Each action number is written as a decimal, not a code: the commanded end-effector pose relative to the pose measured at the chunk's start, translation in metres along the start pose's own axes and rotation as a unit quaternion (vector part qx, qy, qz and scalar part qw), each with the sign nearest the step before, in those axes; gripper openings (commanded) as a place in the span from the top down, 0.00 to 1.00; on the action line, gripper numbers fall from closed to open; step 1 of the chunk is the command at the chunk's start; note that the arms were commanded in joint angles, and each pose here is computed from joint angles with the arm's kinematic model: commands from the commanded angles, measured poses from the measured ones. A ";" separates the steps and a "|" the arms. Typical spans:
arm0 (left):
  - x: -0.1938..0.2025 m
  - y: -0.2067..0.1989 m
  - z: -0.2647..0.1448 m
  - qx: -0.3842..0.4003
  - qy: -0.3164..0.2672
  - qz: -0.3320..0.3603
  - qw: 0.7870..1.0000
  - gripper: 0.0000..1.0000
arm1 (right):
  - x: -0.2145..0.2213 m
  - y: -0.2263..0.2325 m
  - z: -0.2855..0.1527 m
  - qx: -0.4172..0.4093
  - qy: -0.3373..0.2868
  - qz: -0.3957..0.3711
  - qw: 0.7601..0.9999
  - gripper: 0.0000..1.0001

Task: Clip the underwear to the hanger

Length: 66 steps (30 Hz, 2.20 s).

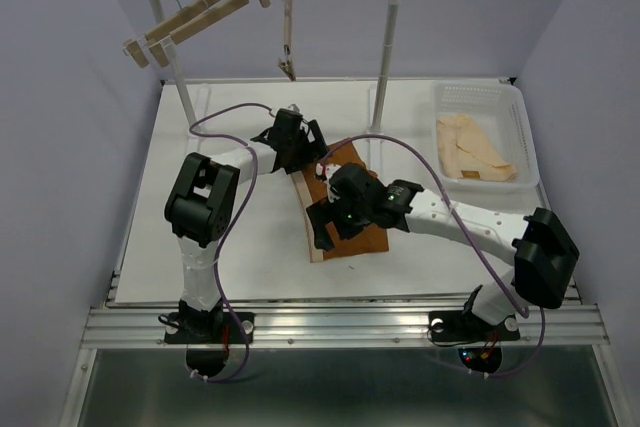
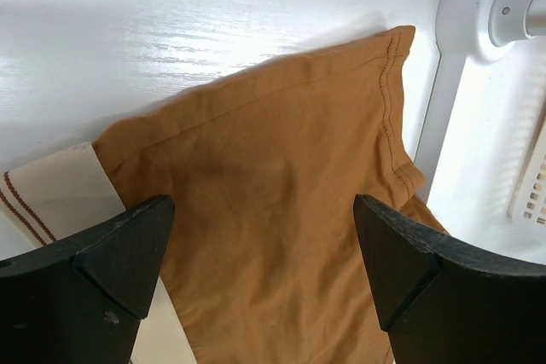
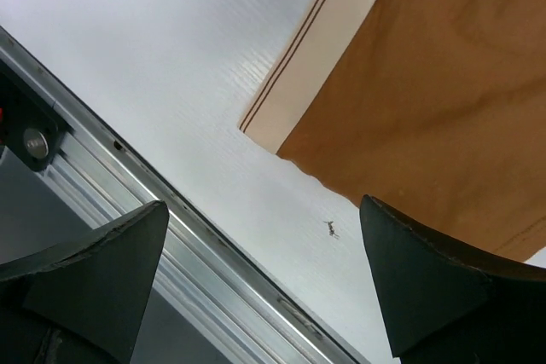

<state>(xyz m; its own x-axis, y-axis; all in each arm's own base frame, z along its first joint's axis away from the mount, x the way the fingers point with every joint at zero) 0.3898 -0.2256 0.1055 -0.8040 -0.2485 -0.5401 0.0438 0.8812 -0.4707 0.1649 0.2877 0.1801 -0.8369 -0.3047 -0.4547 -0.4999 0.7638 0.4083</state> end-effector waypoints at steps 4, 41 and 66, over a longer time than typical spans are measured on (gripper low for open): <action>-0.030 -0.024 -0.031 0.025 -0.056 0.033 0.998 0.01 | -0.016 -0.034 0.011 0.055 -0.033 0.062 0.996 0.00; 0.031 0.031 -0.255 -0.101 -0.228 0.024 0.968 0.01 | -0.069 -0.049 -0.012 -0.026 -0.131 0.032 0.991 0.00; -0.025 -0.012 -0.336 -0.030 -0.363 0.076 0.928 0.01 | -0.138 -0.152 0.129 0.072 -0.084 0.163 0.980 0.00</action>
<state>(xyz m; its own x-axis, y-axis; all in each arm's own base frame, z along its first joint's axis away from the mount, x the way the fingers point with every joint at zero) 0.2054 -0.0960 0.3237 -0.2861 -0.2935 -0.9121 0.0463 0.9466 -0.3192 0.3867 0.3080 0.1033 -0.8648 0.0198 -0.5018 -0.2617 0.8350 0.4840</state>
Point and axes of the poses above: each gripper's point midway between its finger pads, its own z axis out along the fingers, its own y axis along the line the jaws close on, x = y × z, the point moved 8 cm from there along -z, back along the fingers, and after that the axes turned 9 degrees about z, right-handed, at the moved point
